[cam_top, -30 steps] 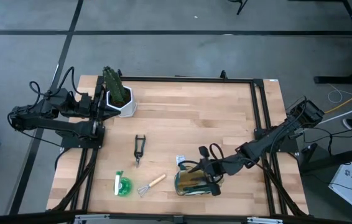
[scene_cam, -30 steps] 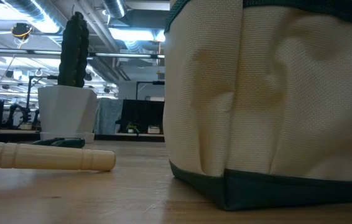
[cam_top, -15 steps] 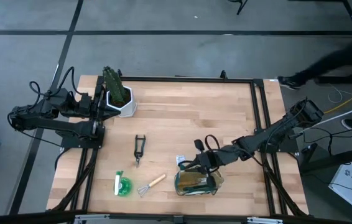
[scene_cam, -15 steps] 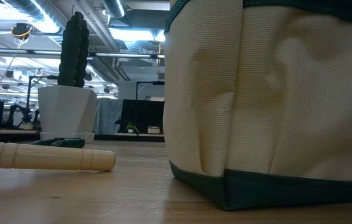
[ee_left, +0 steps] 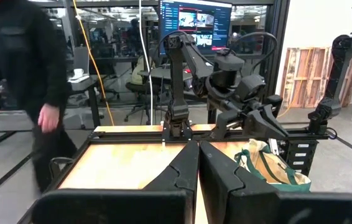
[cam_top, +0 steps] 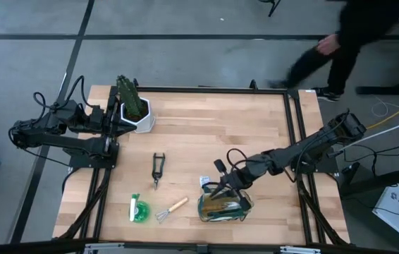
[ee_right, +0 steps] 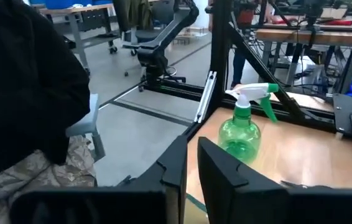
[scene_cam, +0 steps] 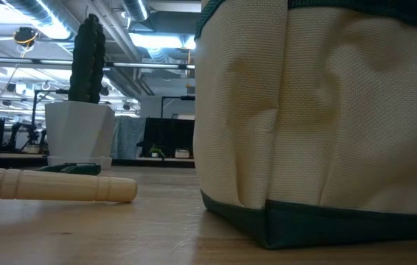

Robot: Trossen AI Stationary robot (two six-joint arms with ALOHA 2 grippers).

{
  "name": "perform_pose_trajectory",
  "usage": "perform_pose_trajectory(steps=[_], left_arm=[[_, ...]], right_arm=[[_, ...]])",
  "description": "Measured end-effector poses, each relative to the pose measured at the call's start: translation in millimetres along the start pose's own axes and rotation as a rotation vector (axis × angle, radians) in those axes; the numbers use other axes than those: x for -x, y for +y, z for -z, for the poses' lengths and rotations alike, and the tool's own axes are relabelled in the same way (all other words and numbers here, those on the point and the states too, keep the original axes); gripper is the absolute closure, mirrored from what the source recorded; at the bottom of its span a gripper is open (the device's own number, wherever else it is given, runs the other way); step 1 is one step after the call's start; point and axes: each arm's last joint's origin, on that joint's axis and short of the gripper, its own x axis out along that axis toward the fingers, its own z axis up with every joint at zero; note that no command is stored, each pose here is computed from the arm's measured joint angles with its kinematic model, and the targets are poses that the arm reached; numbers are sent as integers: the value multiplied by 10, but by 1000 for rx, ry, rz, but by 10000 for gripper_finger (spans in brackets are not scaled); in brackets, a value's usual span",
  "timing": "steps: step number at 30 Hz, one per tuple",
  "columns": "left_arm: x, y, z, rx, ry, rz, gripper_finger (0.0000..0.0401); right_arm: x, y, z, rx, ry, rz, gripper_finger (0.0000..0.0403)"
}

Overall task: Pick & Place Garden tools in Gardening bag
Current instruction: Move the gardening bag to the center of the table

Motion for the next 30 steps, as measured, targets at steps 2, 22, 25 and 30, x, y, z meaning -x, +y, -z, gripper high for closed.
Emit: perform_pose_trajectory(steps=[2,22,25,30], left_arm=[[-1,0,0,0,0,0,395],[-1,0,0,0,1,0,395],[0,0,0,0,0,0,395],[0,0,0,0,0,0,395]], right_arm=[[0,-1,6,-1,6,1,362],[30,-34,230,-325,223,120,362],[46,-14,295,-312,300,84,362],[77,7,381,-332,401,44,362]])
